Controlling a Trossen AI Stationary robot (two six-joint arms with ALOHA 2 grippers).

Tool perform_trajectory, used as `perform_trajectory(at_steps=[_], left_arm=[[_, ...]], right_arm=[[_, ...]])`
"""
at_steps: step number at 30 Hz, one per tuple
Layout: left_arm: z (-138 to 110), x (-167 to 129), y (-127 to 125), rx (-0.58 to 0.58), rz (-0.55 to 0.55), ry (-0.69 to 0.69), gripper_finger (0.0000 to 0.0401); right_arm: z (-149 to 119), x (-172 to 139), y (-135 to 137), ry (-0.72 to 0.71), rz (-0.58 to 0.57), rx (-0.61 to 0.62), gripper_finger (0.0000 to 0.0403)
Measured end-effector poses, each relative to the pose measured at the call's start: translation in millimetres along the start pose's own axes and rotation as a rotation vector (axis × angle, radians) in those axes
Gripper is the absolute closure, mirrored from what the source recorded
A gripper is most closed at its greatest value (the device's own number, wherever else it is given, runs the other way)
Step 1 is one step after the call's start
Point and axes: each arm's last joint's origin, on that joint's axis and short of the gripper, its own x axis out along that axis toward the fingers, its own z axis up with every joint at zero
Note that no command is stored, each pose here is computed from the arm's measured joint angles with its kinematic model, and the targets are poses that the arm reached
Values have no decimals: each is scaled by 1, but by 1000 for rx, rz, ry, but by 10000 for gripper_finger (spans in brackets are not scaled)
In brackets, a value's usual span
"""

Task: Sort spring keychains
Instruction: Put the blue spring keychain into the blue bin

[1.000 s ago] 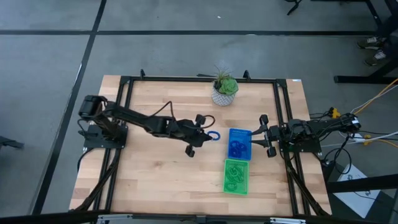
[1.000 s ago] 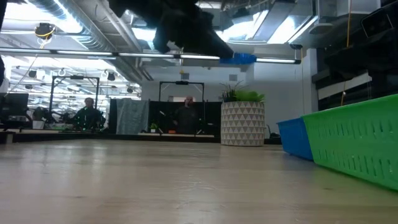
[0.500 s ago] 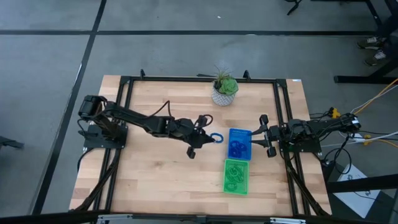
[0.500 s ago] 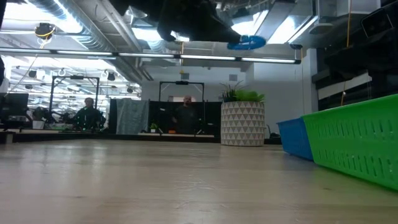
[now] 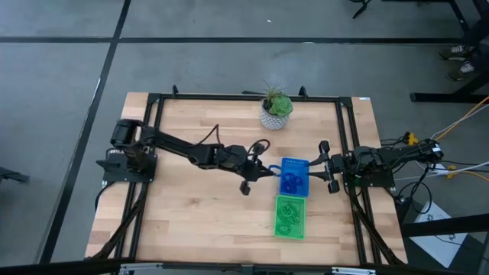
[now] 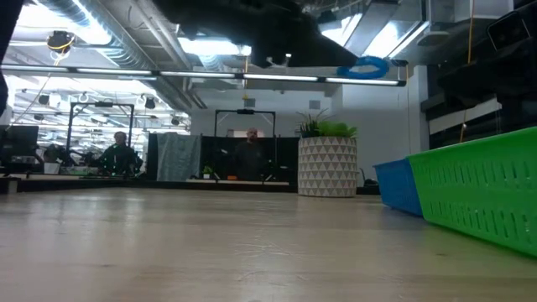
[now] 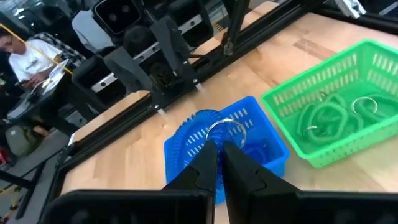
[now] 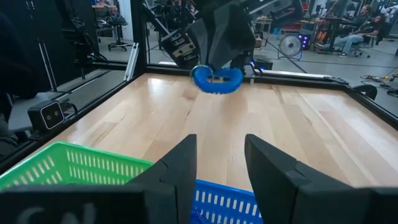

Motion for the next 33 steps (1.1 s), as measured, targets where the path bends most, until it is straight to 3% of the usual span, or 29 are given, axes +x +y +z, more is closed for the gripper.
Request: perform_trajectory(at_steps=[6,20,33], left_arm=[[0,25,8,-8,-66,-23,395],[-10,78,25,-24,-82,22,394],[-4,80,27,3,-117,-29,394]], right_arm=[[0,0,0,-1,0,0,267],[0,0,0,0,0,0,267],[0,0,0,0,0,0,267]])
